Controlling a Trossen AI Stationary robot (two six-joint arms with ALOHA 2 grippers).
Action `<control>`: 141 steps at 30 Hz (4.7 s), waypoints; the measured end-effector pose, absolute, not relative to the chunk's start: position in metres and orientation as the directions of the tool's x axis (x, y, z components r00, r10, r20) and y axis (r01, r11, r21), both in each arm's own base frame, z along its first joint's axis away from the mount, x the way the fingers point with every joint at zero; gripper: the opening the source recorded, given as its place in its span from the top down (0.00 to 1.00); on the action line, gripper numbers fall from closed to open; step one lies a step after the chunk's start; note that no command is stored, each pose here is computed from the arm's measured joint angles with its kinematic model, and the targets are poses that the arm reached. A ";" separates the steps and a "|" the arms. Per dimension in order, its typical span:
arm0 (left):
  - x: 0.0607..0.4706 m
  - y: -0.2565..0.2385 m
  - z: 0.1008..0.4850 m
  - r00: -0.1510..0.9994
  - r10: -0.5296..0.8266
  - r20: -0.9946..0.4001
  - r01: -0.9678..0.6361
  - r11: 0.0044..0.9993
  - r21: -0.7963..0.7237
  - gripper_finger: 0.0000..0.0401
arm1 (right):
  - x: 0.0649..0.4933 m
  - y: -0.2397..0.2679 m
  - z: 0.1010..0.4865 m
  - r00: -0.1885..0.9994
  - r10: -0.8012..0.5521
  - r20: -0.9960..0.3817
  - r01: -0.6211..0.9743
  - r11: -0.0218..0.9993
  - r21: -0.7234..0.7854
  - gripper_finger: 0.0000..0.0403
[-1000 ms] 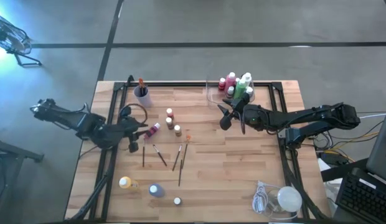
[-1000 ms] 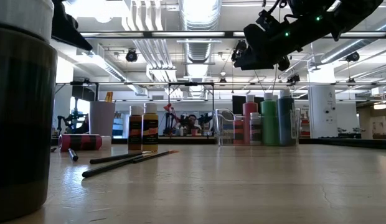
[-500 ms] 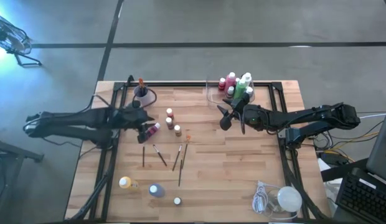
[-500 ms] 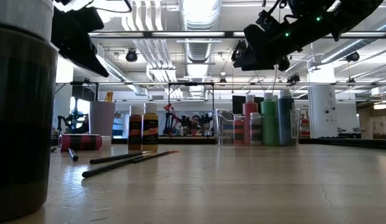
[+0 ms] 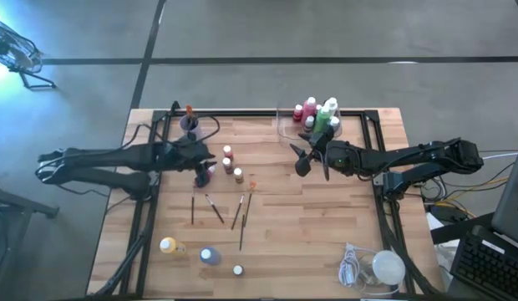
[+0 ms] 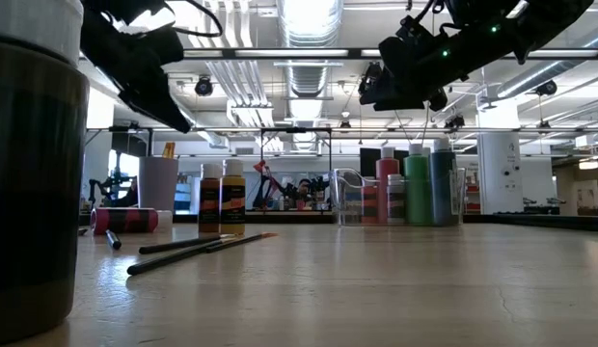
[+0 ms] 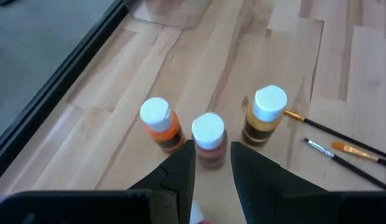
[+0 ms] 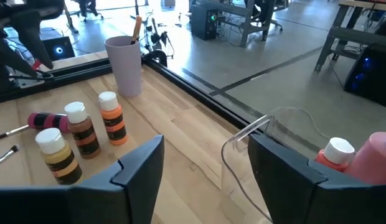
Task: Pick & Place Paint Supplies
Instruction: Put the pink paint bottle into the transparent bin
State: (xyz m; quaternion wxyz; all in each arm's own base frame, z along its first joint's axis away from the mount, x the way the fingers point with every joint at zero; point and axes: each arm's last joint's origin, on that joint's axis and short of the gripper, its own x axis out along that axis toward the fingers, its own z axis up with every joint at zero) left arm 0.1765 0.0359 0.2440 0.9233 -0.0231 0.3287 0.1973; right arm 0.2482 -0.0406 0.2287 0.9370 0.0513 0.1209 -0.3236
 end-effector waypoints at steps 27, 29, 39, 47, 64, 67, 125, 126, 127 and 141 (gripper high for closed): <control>0.207 0.039 0.202 0.563 0.267 -0.782 -0.271 0.954 0.130 0.59 | 0.254 -0.041 0.219 0.750 -0.595 -0.289 0.619 0.785 -0.010 0.29; 0.208 0.039 0.199 0.552 0.266 -0.790 -0.270 0.954 0.133 0.54 | 0.254 -0.041 0.219 0.750 -0.595 -0.289 0.619 0.785 -0.010 0.29; 0.215 0.041 0.184 0.491 0.259 -0.832 -0.261 0.955 0.142 0.47 | 0.254 -0.041 0.219 0.750 -0.595 -0.289 0.620 0.785 -0.009 0.26; 0.225 0.042 0.172 0.475 0.259 -0.841 -0.255 0.955 0.150 0.47 | 0.254 -0.041 0.219 0.750 -0.595 -0.289 0.620 0.785 -0.008 0.28; 0.182 0.037 0.201 0.218 0.285 -0.934 -0.479 0.865 0.152 0.48 | 0.254 -0.041 0.218 0.747 -0.595 -0.297 0.622 0.783 -0.007 0.36; 0.177 0.035 0.205 0.237 0.233 -0.943 -0.513 0.854 0.082 0.48 | 0.254 -0.041 0.218 0.747 -0.595 -0.297 0.622 0.783 -0.005 0.35; 0.180 0.038 0.163 0.070 0.240 -0.968 -0.552 0.818 0.163 0.67 | 0.253 -0.041 0.216 0.739 -0.593 -0.318 0.626 0.780 0.000 0.41; 0.177 0.038 0.167 0.071 0.259 -0.963 -0.556 0.812 0.177 0.67 | 0.253 -0.041 0.216 0.739 -0.593 -0.318 0.626 0.780 0.000 0.41; 0.174 0.037 0.171 0.079 0.272 -0.959 -0.562 0.807 0.182 0.67 | 0.253 -0.041 0.216 0.739 -0.593 -0.318 0.626 0.780 0.000 0.42; 0.159 0.035 0.235 0.590 0.358 -0.724 -0.531 0.847 -0.014 0.67 | 0.261 -0.035 0.232 0.897 -0.404 -0.181 0.424 0.900 0.095 0.47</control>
